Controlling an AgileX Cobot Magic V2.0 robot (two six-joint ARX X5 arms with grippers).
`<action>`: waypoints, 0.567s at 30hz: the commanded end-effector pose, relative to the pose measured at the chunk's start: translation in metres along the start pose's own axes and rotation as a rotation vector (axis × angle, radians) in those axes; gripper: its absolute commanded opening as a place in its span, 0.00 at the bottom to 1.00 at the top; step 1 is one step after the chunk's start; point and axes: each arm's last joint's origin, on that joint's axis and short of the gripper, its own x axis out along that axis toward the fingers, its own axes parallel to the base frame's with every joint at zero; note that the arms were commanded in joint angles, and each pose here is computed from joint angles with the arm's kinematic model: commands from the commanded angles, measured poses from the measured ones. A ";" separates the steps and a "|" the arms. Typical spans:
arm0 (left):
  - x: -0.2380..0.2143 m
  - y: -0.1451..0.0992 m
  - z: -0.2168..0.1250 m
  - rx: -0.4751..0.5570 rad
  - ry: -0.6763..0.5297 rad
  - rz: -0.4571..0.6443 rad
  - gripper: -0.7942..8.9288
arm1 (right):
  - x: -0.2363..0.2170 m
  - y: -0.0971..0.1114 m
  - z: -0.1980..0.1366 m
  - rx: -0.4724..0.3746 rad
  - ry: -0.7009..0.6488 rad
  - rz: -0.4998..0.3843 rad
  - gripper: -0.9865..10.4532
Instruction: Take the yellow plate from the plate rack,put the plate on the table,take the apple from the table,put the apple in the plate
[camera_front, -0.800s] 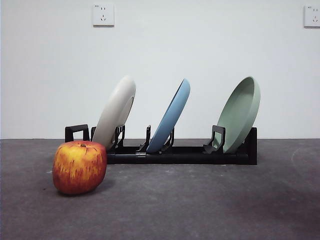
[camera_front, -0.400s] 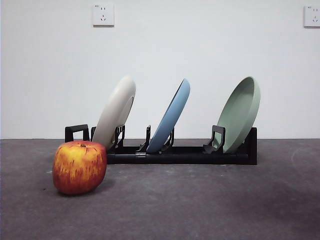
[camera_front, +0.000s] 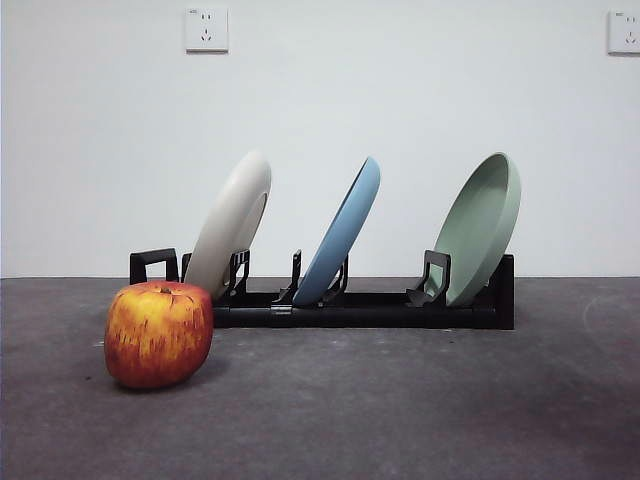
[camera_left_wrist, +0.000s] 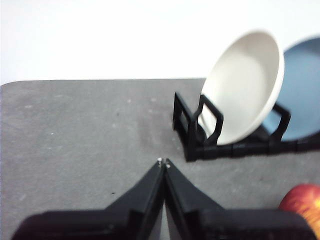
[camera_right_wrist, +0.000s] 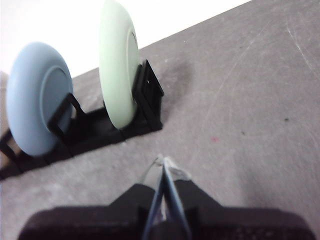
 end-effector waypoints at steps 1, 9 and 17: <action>-0.002 0.000 0.008 -0.088 -0.022 0.002 0.07 | -0.004 0.008 0.017 0.029 -0.025 0.035 0.07; 0.001 -0.002 0.036 -0.130 0.028 -0.006 0.07 | -0.001 0.026 0.060 0.012 0.039 0.065 0.07; 0.019 -0.006 0.079 -0.136 0.100 -0.077 0.07 | 0.022 0.044 0.095 -0.015 0.181 0.212 0.07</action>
